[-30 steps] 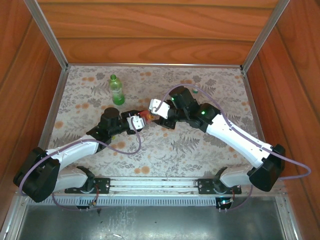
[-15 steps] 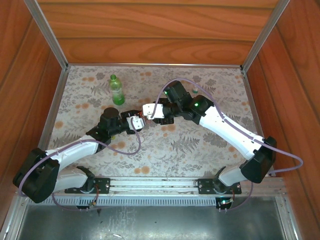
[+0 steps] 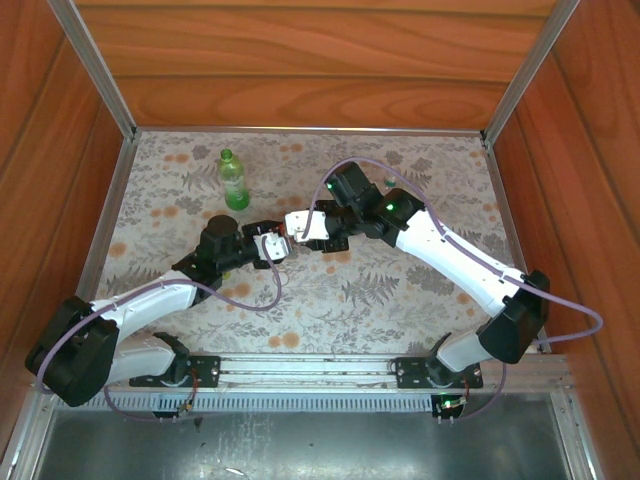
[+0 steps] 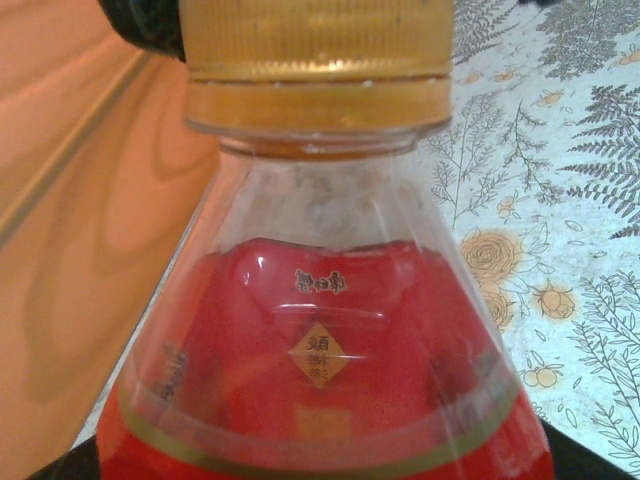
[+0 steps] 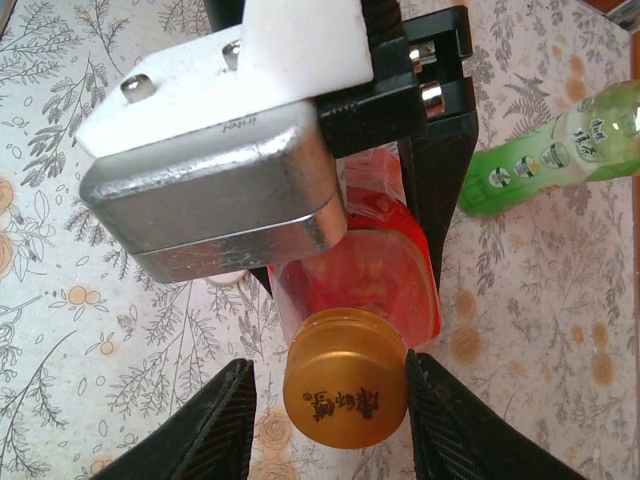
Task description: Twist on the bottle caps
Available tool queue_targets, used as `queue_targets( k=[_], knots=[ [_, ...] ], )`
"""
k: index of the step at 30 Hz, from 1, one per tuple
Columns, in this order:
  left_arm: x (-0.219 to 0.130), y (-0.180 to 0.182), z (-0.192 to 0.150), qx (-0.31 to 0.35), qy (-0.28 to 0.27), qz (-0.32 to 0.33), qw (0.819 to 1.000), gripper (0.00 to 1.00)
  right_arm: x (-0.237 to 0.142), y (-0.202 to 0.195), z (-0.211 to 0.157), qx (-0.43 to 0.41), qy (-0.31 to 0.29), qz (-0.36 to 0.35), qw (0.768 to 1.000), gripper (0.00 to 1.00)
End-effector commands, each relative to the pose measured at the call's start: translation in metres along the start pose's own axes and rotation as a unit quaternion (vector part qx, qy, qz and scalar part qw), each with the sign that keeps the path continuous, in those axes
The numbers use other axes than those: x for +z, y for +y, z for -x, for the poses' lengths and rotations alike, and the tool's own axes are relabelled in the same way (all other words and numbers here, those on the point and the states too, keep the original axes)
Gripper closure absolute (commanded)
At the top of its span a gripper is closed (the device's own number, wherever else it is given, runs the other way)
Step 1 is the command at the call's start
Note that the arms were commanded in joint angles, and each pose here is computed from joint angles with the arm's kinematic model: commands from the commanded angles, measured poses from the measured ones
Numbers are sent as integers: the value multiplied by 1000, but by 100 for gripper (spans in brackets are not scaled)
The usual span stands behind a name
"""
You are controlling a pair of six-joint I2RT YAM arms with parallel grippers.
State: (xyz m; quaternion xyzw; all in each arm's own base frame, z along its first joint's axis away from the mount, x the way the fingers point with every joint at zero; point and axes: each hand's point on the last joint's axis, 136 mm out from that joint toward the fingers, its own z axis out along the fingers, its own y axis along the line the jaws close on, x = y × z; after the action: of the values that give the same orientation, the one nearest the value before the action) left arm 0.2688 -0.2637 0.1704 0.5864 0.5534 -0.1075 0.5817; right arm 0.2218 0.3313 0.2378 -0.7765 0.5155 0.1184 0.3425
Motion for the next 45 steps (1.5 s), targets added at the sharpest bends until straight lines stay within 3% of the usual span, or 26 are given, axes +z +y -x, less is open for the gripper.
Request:
queue_targets(
  k=[1, 8, 11, 13, 15, 22, 23, 25, 27, 31, 34, 40, 45],
  knots=[
    [-3, 4, 13, 13, -22, 6, 1000, 44, 3, 5, -3, 5, 2, 20, 1000, 58],
    [-3, 4, 13, 13, -22, 6, 1000, 44, 8, -9, -8, 21, 16, -14, 1000, 81],
    [-3, 4, 14, 13, -24, 7, 1000, 44, 8, -23, -5, 82, 6, -50, 995, 100],
    [-3, 4, 14, 14, -24, 6, 1000, 44, 7, -32, -2, 148, -7, -72, 986, 100],
    [-3, 4, 15, 14, -24, 6, 1000, 44, 5, -42, -3, 243, -18, -99, 965, 100],
    [-3, 5, 14, 14, -23, 7, 1000, 44, 1, -47, -15, 524, -25, -114, 844, 100],
    [-3, 5, 15, 15, -24, 7, 1000, 44, 2, -42, -13, 543, -27, -100, 833, 100],
    [-2, 5, 14, 15, -23, 6, 1000, 44, 3, -36, -12, 543, -26, -86, 835, 100],
    [-1, 4, 14, 15, -24, 4, 1000, 44, 1, -34, -14, 501, -28, -93, 860, 89],
    [-2, 3, 13, 2, -22, 3, 1000, 44, -14, -36, -10, 418, -53, -121, 899, 51],
    [-3, 7, 13, -28, -20, 12, 999, 42, -28, -44, -7, 384, -76, -153, 908, 33],
    [-2, 35, 30, -170, -32, 46, 984, 40, -59, -66, 4, 427, -208, -198, 857, 32],
    [3, 40, 40, -201, -48, 34, 978, 40, -67, -64, 17, 423, -297, -196, 834, 32]
  ],
)
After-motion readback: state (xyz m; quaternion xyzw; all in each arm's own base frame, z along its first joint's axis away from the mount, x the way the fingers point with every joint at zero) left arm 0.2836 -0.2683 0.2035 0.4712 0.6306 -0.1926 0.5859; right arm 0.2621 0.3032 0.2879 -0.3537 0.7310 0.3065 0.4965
